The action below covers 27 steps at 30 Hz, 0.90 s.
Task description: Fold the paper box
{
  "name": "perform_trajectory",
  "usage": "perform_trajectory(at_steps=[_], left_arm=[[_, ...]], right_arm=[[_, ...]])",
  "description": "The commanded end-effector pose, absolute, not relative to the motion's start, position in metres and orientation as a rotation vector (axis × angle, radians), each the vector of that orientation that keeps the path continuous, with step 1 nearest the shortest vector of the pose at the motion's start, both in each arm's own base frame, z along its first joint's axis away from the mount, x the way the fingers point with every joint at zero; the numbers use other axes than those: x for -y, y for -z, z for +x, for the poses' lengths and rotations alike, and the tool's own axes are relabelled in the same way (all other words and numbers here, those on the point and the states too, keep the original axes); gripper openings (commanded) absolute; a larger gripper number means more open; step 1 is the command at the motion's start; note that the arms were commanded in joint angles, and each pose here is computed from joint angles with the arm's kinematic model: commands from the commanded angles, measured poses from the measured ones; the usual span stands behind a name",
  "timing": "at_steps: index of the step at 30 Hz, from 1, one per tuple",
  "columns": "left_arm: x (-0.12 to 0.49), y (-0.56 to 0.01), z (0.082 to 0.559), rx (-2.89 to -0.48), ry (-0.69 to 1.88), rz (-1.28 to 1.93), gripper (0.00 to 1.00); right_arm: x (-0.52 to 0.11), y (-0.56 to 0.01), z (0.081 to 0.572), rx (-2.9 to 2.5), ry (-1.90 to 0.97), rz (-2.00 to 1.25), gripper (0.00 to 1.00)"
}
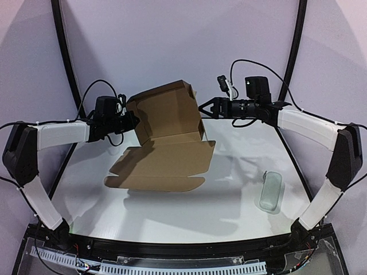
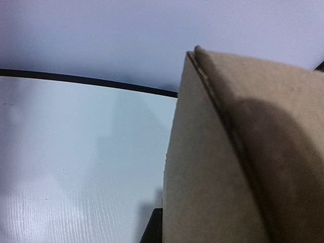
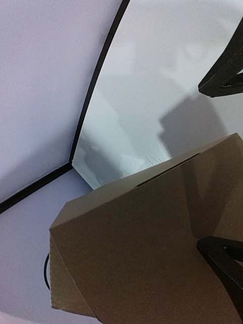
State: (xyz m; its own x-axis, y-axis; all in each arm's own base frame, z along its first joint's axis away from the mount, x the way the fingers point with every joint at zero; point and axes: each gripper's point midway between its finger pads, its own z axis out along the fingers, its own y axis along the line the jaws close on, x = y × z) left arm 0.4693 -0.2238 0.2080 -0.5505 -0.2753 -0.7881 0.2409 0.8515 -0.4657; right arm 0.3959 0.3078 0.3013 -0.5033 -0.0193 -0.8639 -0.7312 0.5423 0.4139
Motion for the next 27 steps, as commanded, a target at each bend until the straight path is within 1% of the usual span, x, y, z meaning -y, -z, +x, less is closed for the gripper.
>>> perform_trajectory(at_steps=[1, 10, 17, 27], left_arm=[[0.225, -0.228, 0.474, -2.024, 0.684, -0.070, 0.01], [0.227, -0.229, 0.468, -2.039, 0.699, -0.053, 0.01], [0.221, -0.229, 0.466, -2.050, 0.674, -0.074, 0.01], [0.213, -0.221, 0.465, -2.089, 0.616, -0.108, 0.01]], right_arm=[[-0.334, -0.315, 0.387, -1.810, -1.103, -0.714, 0.98], [-0.357, -0.304, 0.379, -1.754, -1.063, -0.844, 0.98], [-0.374, -0.290, 0.364, -1.710, -0.945, -0.998, 0.98], [-0.383, -0.291, 0.334, -1.669, -1.032, -1.115, 0.98]])
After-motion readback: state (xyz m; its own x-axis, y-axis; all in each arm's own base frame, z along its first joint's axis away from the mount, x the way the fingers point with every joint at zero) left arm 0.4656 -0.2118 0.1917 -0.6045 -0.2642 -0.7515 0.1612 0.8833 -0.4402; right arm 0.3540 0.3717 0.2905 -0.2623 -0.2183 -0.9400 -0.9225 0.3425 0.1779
